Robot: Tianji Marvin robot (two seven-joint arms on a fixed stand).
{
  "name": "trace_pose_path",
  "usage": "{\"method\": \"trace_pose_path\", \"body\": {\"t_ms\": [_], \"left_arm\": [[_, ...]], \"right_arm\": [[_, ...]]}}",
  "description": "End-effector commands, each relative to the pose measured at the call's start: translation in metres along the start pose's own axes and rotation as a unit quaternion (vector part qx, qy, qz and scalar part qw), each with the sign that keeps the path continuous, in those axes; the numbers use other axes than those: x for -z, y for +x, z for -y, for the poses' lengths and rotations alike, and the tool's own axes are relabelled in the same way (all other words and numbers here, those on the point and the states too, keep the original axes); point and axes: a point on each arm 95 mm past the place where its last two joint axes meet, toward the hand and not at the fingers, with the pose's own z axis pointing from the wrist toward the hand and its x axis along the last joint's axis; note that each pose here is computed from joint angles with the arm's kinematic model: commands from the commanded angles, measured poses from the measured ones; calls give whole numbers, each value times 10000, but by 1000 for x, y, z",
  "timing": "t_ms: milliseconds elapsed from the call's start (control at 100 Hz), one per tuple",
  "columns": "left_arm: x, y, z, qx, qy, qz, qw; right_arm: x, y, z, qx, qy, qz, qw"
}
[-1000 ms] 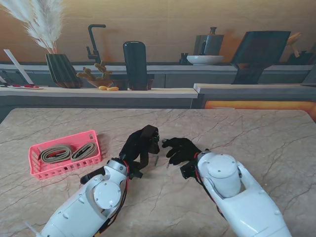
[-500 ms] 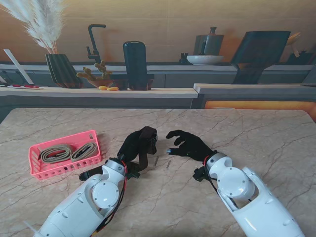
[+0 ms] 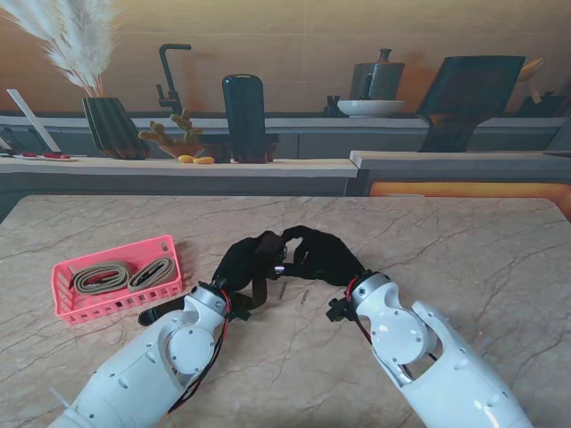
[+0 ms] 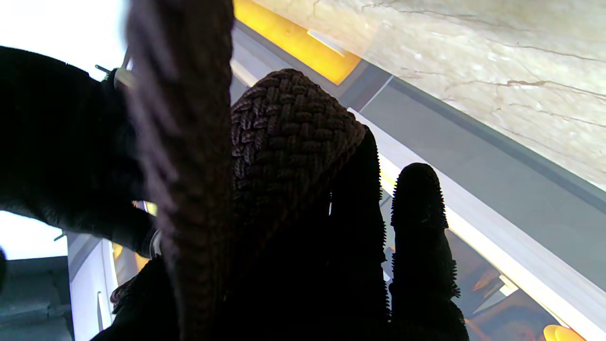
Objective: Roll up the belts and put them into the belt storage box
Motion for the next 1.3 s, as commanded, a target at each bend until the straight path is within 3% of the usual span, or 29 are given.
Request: {"method": "trace_pose_path", "body": {"t_ms": [0, 390, 720, 1090, 1290], "left_arm": [[-1, 1, 0, -25, 0, -35, 10000], [-1, 0, 0, -115, -15, -48, 9999], [-1, -1, 0, -192, -20, -67, 9998], [1, 5, 0, 41, 27, -75, 10000], [2, 8, 1, 120, 59, -118, 9998]], "right_arm": [[-7, 11, 4, 8, -145, -128, 9998], [-24, 14, 23, 295, -362, 73, 9989], [-35, 18, 37, 73, -286, 254, 9992], [-41, 12, 45, 186, -29, 252, 9995], [-43, 14, 49, -13, -50, 290, 9996]]}}
